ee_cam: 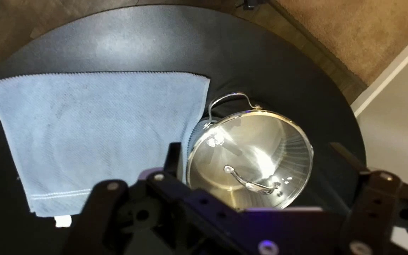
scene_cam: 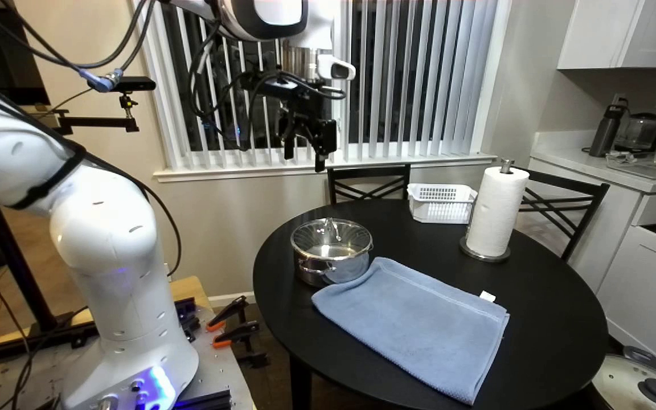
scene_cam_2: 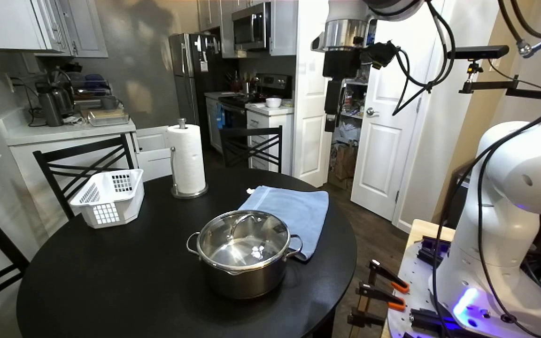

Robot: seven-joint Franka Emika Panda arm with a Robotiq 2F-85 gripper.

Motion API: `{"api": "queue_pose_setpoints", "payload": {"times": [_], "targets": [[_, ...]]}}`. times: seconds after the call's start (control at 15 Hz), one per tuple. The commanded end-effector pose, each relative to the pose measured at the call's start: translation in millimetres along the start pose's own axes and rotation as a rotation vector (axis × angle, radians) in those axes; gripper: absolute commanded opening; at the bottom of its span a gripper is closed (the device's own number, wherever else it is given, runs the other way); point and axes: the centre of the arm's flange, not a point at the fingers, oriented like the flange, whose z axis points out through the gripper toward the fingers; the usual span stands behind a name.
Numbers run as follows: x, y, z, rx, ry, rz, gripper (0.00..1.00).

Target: Take the lid off the pot

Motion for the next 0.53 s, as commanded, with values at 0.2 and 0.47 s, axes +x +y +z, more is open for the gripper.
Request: {"api": "queue_pose_setpoints", "payload": {"times": [0.2,0.47], "targets": [[81.1,-65.1,32.5,-0.124,-0.089,-0.318,1.00],[148.7,-58.8,66.7,-0.233,-0.076,-0.420,1.00]]}}
